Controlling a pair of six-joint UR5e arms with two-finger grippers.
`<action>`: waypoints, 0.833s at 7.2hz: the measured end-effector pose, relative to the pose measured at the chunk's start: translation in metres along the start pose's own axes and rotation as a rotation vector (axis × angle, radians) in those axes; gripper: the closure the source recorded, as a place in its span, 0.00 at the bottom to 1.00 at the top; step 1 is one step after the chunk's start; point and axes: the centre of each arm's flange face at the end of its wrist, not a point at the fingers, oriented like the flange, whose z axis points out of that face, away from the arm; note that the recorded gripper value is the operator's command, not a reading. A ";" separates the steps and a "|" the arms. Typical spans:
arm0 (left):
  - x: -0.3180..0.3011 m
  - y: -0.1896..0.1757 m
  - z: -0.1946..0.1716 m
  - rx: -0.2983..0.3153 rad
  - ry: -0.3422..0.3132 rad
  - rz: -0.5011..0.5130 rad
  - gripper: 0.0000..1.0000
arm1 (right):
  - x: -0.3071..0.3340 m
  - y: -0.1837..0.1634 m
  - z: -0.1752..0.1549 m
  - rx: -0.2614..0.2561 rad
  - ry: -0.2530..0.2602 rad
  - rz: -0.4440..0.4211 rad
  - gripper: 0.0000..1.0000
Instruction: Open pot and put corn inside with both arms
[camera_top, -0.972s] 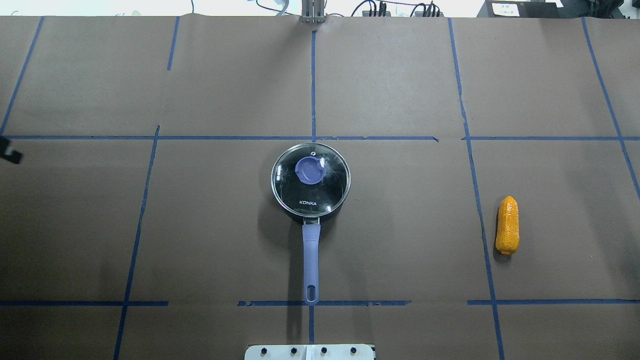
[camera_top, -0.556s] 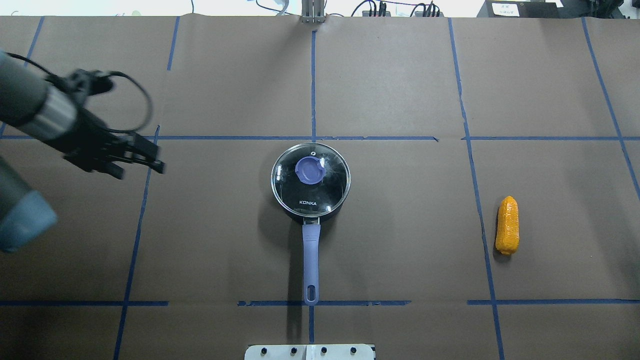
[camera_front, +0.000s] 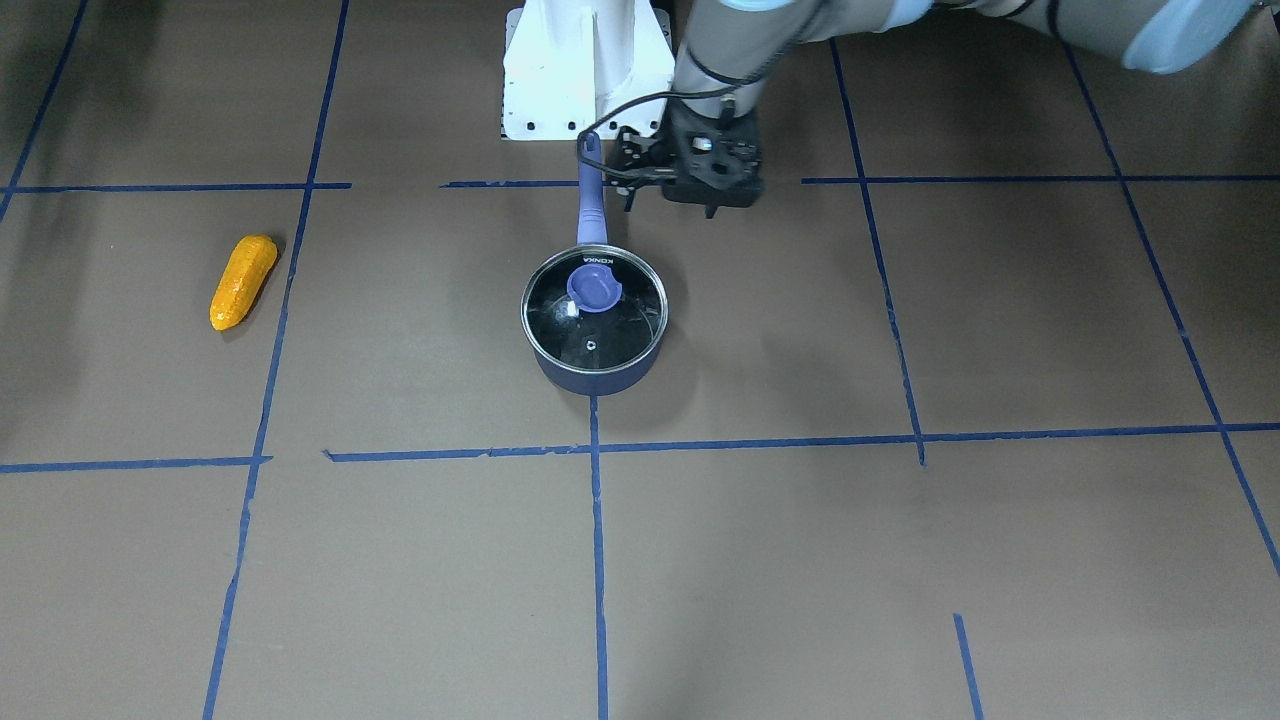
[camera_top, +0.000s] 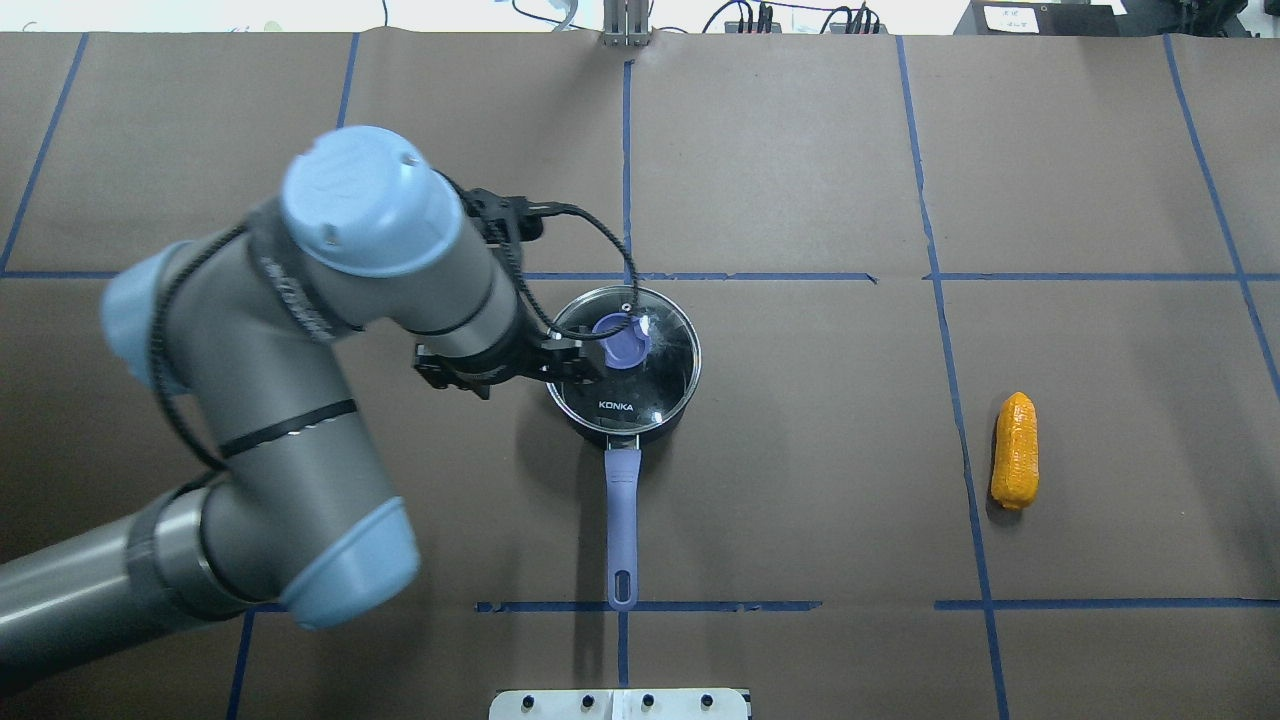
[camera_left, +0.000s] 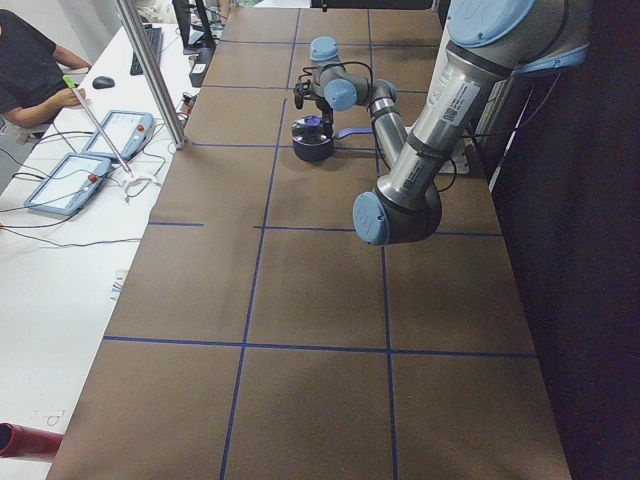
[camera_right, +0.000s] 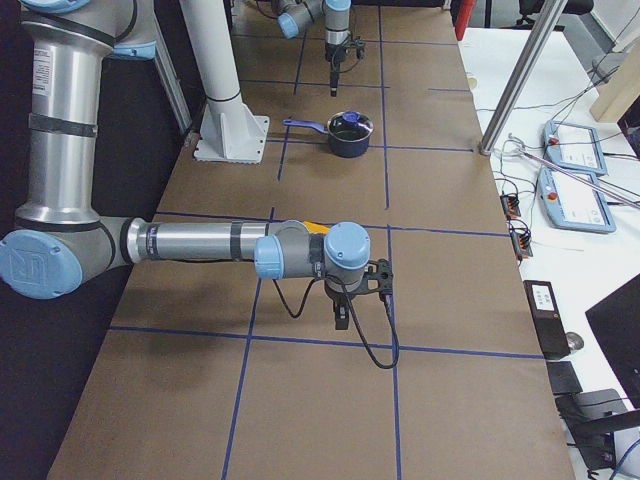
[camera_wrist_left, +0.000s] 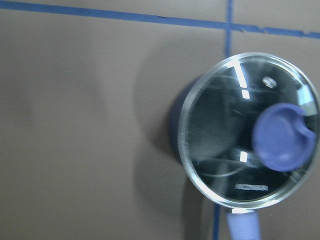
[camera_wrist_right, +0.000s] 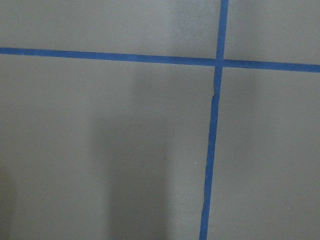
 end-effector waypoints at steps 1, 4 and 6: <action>0.032 -0.011 0.014 0.009 -0.028 -0.001 0.00 | 0.000 0.000 0.000 0.000 -0.001 -0.002 0.00; 0.068 -0.032 0.038 0.015 -0.084 -0.018 0.01 | -0.002 0.000 0.003 -0.006 0.001 -0.012 0.00; 0.077 -0.044 0.053 0.021 -0.123 -0.030 0.02 | -0.002 0.000 0.004 -0.008 0.004 -0.009 0.00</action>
